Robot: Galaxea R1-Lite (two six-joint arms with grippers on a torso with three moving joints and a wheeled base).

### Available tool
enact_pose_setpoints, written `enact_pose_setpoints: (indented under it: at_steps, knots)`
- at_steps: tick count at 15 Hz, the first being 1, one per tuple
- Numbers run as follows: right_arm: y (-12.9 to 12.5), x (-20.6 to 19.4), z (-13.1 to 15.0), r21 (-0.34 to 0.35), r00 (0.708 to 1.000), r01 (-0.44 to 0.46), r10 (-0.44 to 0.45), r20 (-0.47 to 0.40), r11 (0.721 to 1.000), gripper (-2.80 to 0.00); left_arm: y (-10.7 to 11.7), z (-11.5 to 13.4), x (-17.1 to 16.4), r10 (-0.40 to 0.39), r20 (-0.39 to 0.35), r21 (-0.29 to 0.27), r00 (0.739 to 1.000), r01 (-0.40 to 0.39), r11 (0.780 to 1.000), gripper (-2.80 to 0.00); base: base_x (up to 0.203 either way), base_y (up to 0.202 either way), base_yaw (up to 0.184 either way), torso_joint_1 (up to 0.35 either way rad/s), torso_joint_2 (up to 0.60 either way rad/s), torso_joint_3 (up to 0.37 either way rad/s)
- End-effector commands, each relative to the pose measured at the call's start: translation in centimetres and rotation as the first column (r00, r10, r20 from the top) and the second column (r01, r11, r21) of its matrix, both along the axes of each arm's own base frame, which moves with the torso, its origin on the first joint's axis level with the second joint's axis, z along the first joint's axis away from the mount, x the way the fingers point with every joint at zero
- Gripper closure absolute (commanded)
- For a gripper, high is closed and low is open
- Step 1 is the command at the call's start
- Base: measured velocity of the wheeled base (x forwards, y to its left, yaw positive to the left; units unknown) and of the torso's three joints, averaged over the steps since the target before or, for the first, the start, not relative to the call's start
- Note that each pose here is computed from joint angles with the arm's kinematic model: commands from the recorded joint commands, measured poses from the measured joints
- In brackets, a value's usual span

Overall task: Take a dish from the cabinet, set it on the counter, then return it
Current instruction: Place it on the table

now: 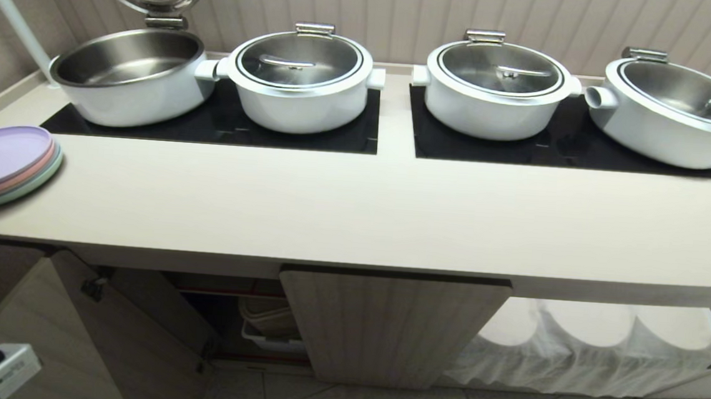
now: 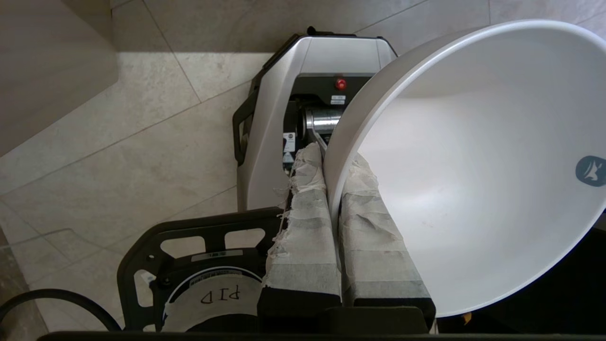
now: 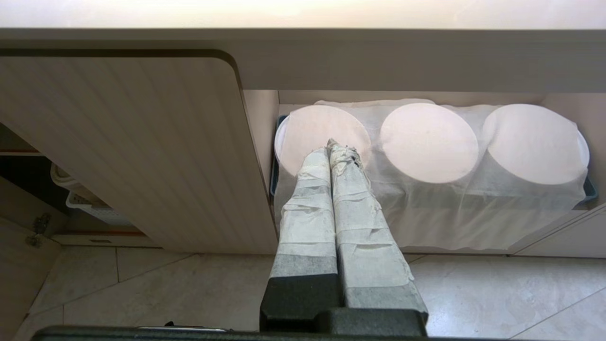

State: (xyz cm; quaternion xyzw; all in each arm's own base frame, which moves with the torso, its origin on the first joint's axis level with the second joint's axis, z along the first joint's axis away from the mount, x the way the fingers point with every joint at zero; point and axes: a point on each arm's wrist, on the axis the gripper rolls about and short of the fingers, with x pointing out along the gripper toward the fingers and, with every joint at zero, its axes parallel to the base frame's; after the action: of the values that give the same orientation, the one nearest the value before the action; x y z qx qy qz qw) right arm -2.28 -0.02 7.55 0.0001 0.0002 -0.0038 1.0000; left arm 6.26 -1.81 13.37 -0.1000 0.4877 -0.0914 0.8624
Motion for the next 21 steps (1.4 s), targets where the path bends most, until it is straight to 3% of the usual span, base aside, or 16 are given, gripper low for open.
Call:
enact_pose_setpoints:
  at_steps: [1, 21]
  knots:
    - [0.0, 0.0, 0.0, 0.0, 1.0, 0.0, 0.0, 0.0, 1.0, 0.0, -0.01, 0.0, 0.03, 0.002, -0.005, -0.001, 1.0, -0.002, 1.0, 0.0, 0.0, 0.0, 0.0, 0.154, -0.32, -0.16]
    - [0.0, 0.0, 0.0, 0.004, 1.0, -0.002, 0.002, 0.001, 1.0, 0.0, -0.01, 0.1, 0.04, 0.001, 0.002, -0.004, 1.0, -0.001, 1.0, 0.0, 0.0, 0.0, 0.0, 0.088, -0.17, -0.088]
